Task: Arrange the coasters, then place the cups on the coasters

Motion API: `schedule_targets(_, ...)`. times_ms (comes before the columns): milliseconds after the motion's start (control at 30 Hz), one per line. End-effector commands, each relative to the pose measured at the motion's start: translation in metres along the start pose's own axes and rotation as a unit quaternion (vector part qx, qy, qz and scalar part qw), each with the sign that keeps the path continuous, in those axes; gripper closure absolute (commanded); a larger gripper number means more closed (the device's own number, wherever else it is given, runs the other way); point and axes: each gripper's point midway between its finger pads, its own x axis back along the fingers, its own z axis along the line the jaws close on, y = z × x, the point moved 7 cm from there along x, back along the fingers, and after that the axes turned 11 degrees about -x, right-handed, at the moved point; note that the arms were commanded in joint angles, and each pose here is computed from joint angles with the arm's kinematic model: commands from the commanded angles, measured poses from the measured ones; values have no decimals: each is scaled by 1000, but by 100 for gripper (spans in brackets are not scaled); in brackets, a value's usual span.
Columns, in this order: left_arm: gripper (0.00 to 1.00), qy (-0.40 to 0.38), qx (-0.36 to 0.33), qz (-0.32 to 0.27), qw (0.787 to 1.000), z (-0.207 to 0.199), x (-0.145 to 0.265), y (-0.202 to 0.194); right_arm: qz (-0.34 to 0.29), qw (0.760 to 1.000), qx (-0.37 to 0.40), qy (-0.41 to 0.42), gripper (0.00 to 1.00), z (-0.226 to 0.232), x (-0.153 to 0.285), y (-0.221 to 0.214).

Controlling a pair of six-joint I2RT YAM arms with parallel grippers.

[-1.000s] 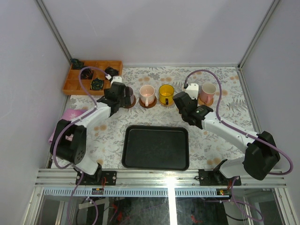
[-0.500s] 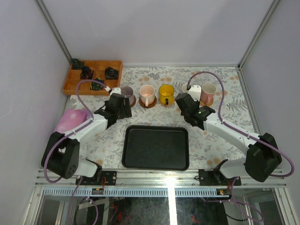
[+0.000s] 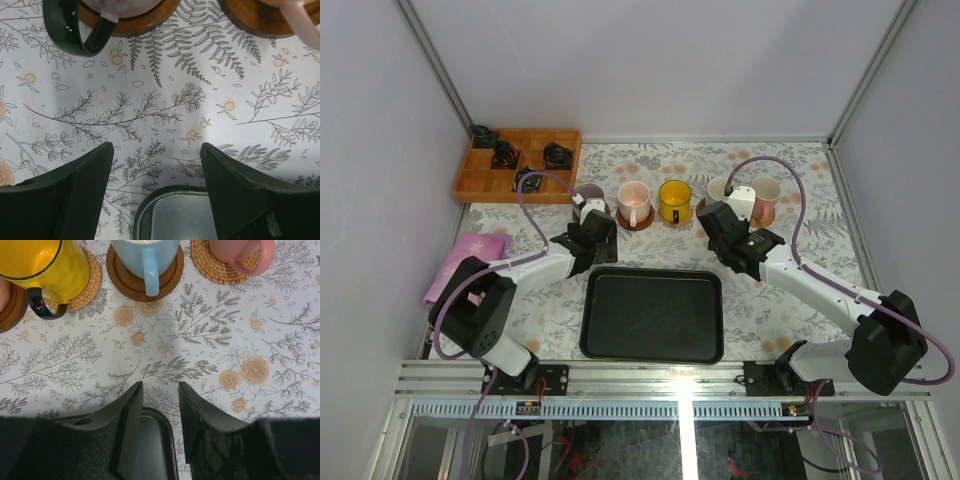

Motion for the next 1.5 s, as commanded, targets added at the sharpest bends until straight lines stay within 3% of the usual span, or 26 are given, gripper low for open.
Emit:
schedule_targets(0, 30, 21, 4, -11, 1000, -4, -8, 10, 1, 1000, -22, 3, 59, -2, 4, 1)
schedule_targets(500, 30, 23, -13, 43, 999, -12, 5, -28, 10, 1000, -27, 2, 59, 0, 3, 0)
schedule_targets(867, 29, 36, -5, 47, 998, -8, 10, -36, 10, 1000, -24, 4, 59, 2, 2, 0)
schedule_targets(1167, 22, 71, -6, -27, 997, -10, 12, 15, -4, 1000, -18, -2, 58, 0, 3, 5)
schedule_targets(1467, 11, 82, 45, -105, 990, 7, 52, 71, -62, 997, -33, -11, 52, -14, 8, 42)
